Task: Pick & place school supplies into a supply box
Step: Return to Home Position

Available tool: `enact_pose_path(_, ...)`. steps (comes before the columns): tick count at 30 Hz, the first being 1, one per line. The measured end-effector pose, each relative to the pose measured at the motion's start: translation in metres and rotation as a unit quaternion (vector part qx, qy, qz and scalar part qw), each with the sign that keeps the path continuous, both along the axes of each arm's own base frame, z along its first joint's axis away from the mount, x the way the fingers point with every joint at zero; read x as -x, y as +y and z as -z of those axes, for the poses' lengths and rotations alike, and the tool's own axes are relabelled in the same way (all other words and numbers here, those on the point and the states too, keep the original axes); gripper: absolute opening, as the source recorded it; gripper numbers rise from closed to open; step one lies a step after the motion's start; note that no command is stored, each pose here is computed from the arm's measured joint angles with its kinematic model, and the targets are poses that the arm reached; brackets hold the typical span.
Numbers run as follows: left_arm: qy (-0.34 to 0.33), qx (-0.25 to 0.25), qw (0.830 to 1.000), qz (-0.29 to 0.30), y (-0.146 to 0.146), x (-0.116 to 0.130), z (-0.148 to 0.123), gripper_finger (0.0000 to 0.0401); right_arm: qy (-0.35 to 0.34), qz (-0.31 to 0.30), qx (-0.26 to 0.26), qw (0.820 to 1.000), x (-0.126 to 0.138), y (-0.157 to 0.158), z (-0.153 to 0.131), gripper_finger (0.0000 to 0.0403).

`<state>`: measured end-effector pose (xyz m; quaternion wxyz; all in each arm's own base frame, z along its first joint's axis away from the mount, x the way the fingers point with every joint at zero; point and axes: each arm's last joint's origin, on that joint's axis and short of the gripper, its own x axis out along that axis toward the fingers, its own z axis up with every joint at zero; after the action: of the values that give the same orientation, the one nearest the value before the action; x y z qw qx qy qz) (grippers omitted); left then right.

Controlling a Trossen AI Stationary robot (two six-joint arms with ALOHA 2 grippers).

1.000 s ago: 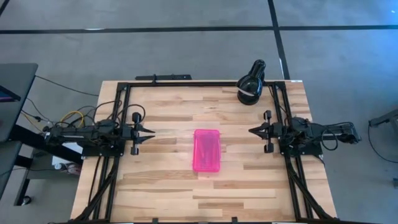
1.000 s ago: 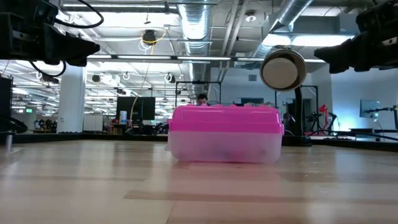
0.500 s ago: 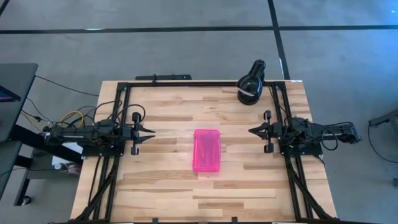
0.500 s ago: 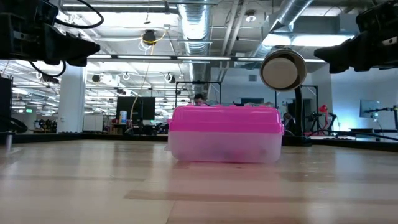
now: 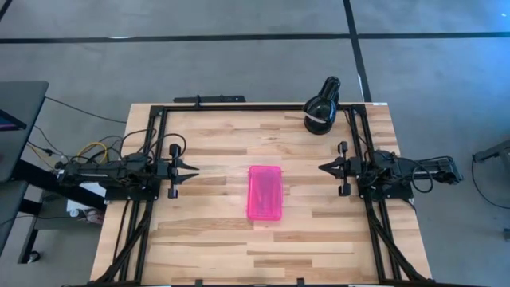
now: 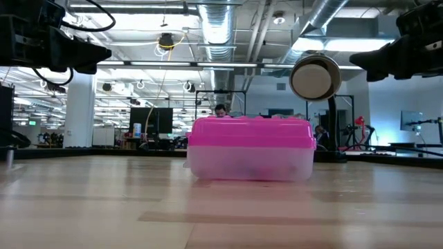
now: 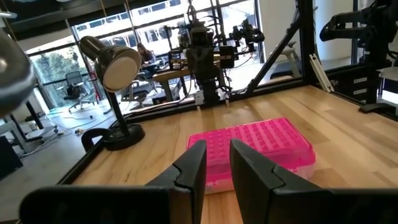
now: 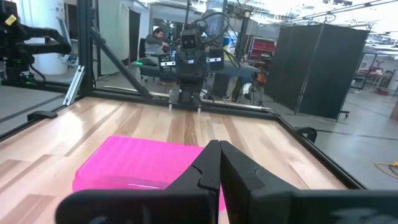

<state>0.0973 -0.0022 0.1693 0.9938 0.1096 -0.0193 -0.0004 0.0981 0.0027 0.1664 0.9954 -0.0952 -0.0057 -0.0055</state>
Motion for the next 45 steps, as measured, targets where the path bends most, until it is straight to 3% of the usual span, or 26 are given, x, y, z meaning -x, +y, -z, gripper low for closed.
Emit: enact_pose_path(45, 0.001, -0.003, 1.0, 0.0, 0.0, 0.0, 0.0001, 0.0066, 0.0, 0.0, 0.0, 1.0, 0.0, 0.0, 0.0001, 0.0)
